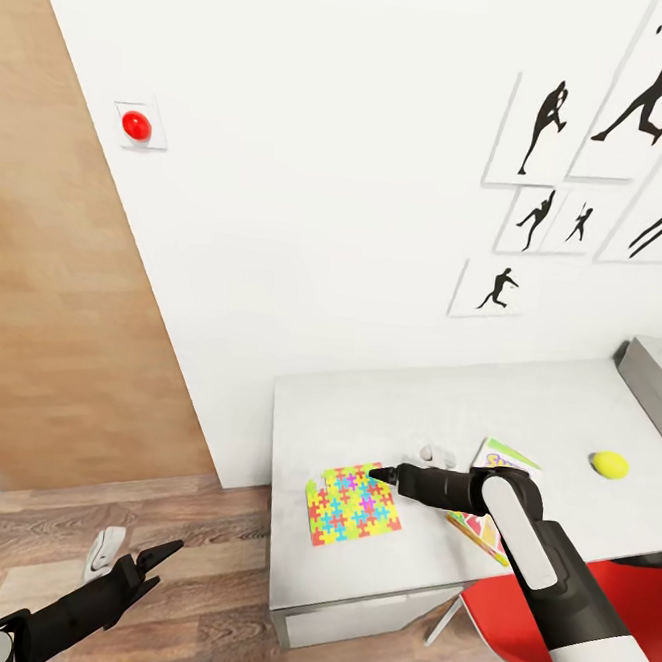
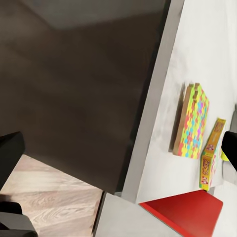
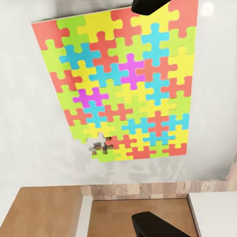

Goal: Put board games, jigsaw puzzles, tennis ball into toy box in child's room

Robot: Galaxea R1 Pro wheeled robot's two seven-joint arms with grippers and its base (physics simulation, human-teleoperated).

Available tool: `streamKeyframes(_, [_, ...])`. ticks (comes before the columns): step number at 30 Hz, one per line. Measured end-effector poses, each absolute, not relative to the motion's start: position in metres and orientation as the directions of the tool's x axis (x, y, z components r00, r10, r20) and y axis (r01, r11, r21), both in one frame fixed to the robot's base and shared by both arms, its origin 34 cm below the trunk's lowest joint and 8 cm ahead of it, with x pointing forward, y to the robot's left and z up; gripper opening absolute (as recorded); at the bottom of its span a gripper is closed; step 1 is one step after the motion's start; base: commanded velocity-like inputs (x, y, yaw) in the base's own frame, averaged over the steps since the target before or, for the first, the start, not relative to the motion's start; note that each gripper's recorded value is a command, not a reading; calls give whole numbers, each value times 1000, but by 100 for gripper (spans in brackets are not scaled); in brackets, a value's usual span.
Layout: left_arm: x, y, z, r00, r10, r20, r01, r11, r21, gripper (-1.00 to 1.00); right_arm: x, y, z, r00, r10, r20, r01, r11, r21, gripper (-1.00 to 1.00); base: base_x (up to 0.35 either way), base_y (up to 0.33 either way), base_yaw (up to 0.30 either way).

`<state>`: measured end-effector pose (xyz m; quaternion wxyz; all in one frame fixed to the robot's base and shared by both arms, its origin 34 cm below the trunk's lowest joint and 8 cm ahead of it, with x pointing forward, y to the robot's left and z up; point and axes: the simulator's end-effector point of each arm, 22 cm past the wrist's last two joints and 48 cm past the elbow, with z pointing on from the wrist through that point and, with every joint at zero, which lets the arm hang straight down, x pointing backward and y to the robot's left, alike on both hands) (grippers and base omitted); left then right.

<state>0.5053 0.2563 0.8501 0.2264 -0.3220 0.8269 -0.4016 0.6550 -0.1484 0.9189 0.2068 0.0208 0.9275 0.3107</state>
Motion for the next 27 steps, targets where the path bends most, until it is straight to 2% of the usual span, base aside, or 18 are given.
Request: streamKeyframes(27, [498, 256, 834, -696, -713, -87, -383, 471, -794, 100, 659, -158, 896, -922, 170, -347, -55, 831, 553, 100, 0, 0, 0])
